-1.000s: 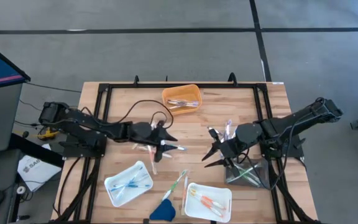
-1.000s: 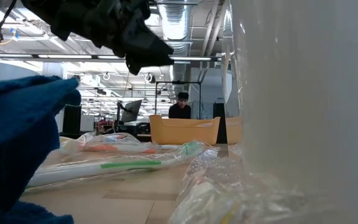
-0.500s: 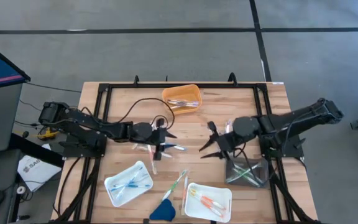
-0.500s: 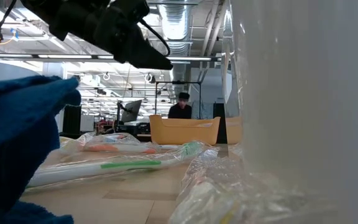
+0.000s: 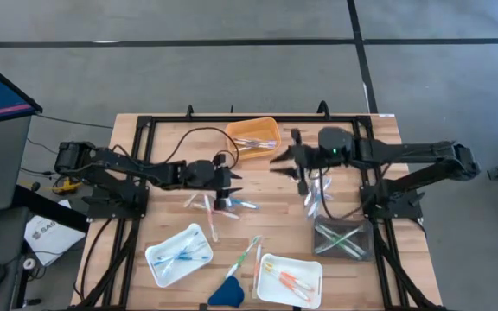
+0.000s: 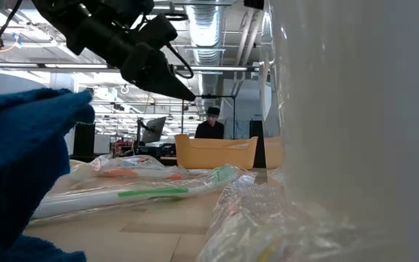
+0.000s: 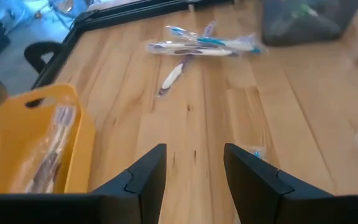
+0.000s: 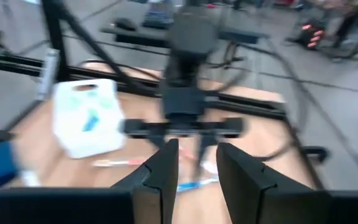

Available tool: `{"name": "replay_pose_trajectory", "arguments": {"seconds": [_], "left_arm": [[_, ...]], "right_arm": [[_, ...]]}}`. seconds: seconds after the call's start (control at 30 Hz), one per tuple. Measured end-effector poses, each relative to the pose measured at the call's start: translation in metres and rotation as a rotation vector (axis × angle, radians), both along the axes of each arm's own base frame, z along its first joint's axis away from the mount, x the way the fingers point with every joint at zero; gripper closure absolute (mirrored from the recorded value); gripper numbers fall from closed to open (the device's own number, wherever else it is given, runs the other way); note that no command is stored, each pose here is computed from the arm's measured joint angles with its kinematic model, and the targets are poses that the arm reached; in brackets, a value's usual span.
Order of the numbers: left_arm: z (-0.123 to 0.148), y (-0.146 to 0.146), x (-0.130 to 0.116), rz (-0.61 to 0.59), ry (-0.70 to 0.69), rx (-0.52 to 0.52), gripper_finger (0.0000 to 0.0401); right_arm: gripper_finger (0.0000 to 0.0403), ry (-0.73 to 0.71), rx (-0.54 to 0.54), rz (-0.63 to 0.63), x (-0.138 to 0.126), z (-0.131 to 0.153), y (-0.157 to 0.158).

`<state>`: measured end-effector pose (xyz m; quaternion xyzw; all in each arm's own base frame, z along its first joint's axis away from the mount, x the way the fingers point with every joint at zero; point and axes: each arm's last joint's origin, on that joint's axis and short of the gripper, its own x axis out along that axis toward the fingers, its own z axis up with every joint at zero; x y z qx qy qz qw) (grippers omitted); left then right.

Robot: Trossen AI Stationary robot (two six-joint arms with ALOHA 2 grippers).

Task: Pick & Place Toothbrushes
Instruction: Put the blue toothbrush into the left white bin

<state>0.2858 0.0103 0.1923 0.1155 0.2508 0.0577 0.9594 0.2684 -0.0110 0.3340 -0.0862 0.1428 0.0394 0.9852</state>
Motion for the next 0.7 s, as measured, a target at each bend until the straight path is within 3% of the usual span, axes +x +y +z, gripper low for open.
{"name": "replay_pose_trajectory", "arguments": {"seconds": [0.33, 0.57, 0.7], "left_arm": [[-0.003, 0.007, 0.000, -0.071, 0.041, 0.121, 0.0247], [-0.039, 0.023, 0.013, -0.151, 0.156, 0.020, 0.0247], [-0.061, 0.017, 0.021, -0.209, 0.231, -0.040, 0.0247]], "right_arm": [[0.0300, -0.052, -0.049, -0.257, -0.011, 0.005, -0.071], [0.0300, -0.049, -0.040, -0.383, -0.023, 0.005, -0.102], [0.0300, -0.048, -0.024, -0.405, -0.025, 0.003, -0.106]]}}
